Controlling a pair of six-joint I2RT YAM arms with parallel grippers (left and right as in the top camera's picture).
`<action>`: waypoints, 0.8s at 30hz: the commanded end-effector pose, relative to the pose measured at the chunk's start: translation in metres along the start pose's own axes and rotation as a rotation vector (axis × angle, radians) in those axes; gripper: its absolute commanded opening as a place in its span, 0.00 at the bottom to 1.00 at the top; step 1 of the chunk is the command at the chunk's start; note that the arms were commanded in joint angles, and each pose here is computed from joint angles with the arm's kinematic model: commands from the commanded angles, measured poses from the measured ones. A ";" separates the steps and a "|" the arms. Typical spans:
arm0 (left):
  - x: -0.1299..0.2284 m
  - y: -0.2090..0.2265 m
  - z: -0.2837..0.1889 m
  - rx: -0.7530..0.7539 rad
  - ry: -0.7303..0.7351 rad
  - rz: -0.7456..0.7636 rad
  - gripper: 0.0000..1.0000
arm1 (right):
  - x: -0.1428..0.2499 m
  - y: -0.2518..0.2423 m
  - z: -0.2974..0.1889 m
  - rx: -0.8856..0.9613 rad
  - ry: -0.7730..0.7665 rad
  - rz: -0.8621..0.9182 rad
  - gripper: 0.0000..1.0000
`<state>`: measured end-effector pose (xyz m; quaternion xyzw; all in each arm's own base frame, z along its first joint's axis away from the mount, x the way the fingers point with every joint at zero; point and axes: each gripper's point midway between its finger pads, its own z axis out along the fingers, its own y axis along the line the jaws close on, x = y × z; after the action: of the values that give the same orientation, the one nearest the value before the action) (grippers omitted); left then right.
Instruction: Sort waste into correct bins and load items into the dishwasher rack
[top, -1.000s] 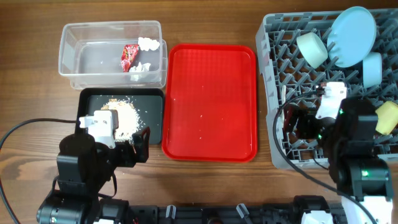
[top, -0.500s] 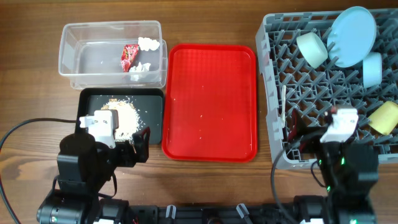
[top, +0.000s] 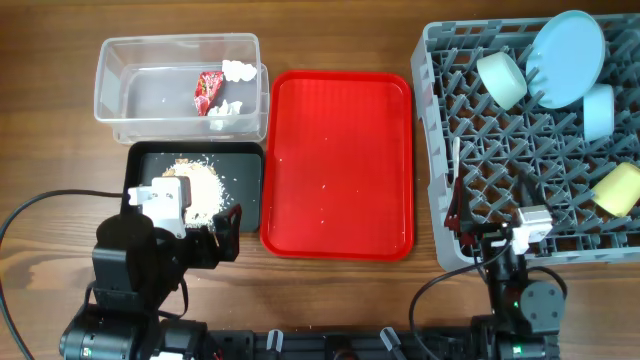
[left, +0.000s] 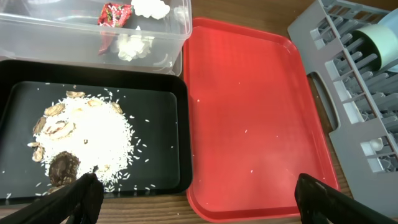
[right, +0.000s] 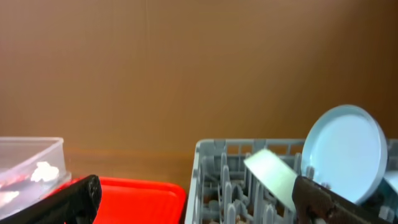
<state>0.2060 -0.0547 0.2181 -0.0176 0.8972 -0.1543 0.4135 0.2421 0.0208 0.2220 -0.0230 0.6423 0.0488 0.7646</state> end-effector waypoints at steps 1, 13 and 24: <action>0.002 0.000 0.002 -0.001 0.006 0.007 1.00 | 0.029 -0.004 -0.002 0.014 0.102 -0.005 1.00; 0.002 0.000 0.002 0.000 0.006 0.007 1.00 | 0.048 -0.001 -0.004 -0.001 0.179 0.001 1.00; 0.002 0.000 0.002 0.000 0.006 0.007 1.00 | 0.048 -0.001 -0.004 -0.001 0.179 0.001 1.00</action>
<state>0.2060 -0.0547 0.2181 -0.0176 0.8972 -0.1543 0.4135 0.2466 0.0197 0.1726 -0.0204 0.7106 0.0455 0.7018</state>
